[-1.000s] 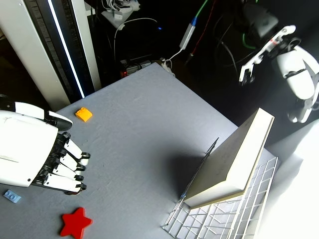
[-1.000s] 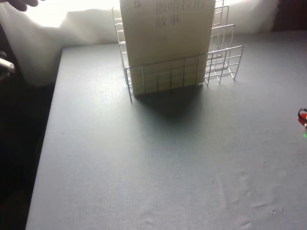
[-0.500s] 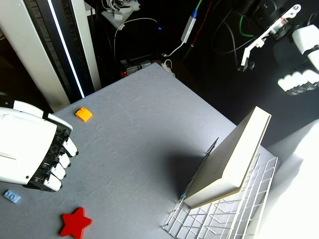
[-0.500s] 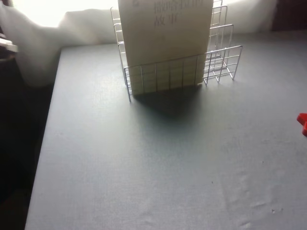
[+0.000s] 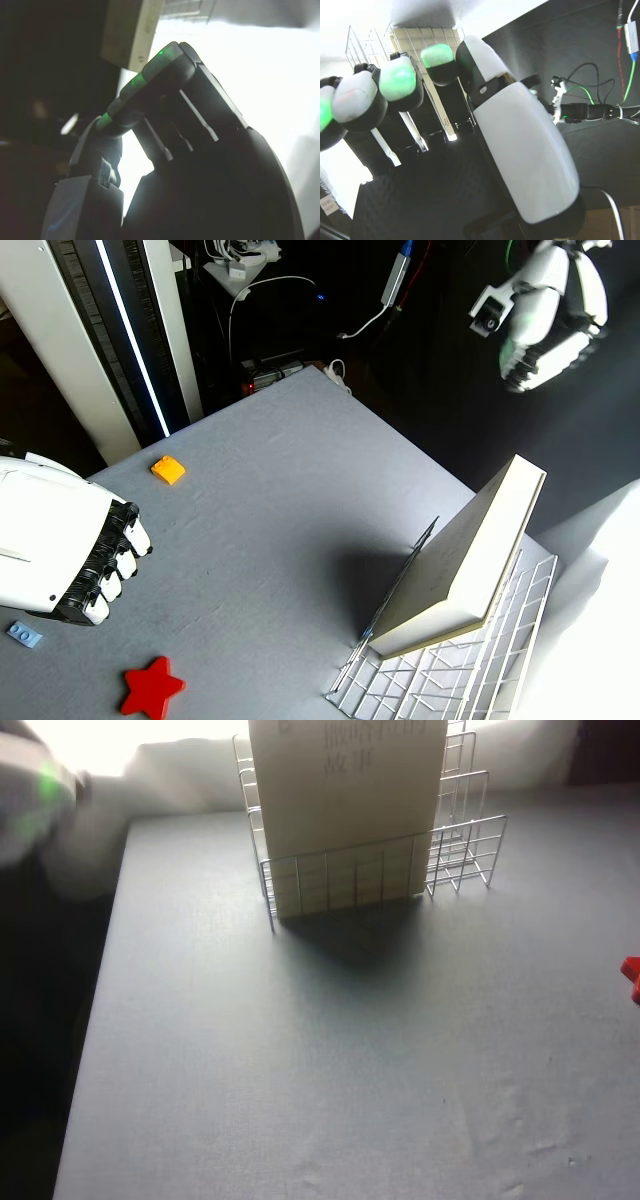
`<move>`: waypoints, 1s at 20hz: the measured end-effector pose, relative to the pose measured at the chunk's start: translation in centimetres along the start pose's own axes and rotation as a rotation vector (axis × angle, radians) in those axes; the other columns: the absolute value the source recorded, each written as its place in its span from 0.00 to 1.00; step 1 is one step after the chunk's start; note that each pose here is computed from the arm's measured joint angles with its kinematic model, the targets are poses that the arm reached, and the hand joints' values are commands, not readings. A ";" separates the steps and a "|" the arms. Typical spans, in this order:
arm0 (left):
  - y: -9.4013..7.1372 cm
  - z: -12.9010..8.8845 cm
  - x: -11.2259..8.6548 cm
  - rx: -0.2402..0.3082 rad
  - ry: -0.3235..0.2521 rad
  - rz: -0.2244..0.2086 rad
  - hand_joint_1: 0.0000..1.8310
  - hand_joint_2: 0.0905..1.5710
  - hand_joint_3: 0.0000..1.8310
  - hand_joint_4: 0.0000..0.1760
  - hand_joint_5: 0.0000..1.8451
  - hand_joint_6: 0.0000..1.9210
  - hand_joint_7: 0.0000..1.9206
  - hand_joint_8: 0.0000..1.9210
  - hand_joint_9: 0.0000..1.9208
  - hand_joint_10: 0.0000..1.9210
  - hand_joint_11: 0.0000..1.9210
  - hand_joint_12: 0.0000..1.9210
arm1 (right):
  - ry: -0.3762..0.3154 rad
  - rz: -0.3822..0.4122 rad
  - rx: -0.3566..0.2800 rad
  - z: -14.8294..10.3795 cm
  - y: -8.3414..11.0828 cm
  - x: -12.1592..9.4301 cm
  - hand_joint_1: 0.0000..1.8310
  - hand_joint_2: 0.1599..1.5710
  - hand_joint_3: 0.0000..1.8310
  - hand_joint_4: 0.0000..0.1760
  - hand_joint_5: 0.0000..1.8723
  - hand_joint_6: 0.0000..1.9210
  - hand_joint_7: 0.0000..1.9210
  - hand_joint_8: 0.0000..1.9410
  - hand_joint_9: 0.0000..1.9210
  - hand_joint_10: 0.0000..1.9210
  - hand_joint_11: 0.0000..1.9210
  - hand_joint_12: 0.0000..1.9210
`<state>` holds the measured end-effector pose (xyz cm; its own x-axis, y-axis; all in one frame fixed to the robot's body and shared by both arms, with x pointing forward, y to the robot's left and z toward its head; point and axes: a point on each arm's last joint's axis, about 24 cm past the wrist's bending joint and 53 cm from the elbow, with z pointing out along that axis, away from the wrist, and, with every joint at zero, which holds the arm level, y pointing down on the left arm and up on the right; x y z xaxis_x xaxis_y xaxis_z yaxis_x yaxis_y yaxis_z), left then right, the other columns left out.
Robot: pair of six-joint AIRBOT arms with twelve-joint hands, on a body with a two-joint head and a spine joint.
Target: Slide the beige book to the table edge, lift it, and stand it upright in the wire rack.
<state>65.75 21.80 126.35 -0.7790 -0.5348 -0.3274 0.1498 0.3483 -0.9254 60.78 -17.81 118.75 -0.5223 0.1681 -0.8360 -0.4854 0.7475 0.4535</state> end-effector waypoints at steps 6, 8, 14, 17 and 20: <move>1.2 -1.8 6.1 -0.053 0.153 0.492 0.27 0.95 0.00 0.00 0.55 1.00 0.60 1.00 0.61 1.00 0.58 1.00 | -0.001 0.000 0.004 0.0 -0.1 0.0 0.18 0.96 0.00 0.00 0.52 1.00 0.60 1.00 0.62 1.00 0.63 1.00; 1.2 -1.9 7.8 -0.078 0.212 0.586 0.26 0.95 0.00 0.00 0.54 1.00 0.59 1.00 0.60 1.00 0.58 1.00 | -0.001 0.000 0.004 0.0 -0.1 0.0 0.23 0.93 0.00 0.00 0.52 1.00 0.60 1.00 0.62 1.00 0.62 1.00; 1.2 -1.9 8.2 -0.095 0.216 0.633 0.31 0.93 0.00 0.00 0.54 1.00 0.57 1.00 0.58 1.00 0.55 1.00 | -0.001 -0.001 0.007 0.0 -0.2 0.0 0.19 0.94 0.00 0.00 0.52 1.00 0.59 1.00 0.61 1.00 0.62 1.00; 1.2 -1.9 8.2 -0.093 0.216 0.629 0.32 0.93 0.00 0.00 0.54 1.00 0.57 1.00 0.59 1.00 0.58 1.00 | 0.000 0.000 0.002 0.0 0.0 0.0 0.25 0.91 0.00 0.00 0.51 1.00 0.57 1.00 0.60 1.00 0.62 1.00; 0.8 -1.9 8.0 -0.082 0.207 0.627 0.29 0.94 0.00 0.00 0.53 1.00 0.58 1.00 0.60 1.00 0.59 1.00 | -0.001 0.000 0.003 0.0 -0.1 0.0 0.19 0.95 0.01 0.00 0.51 1.00 0.57 1.00 0.60 1.00 0.63 1.00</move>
<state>58.45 19.21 123.38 -0.6617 -0.0561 -0.7477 0.5721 0.6068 -0.5518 60.82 -17.86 118.73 -0.5217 0.1681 -0.8364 -0.4838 0.7492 0.4524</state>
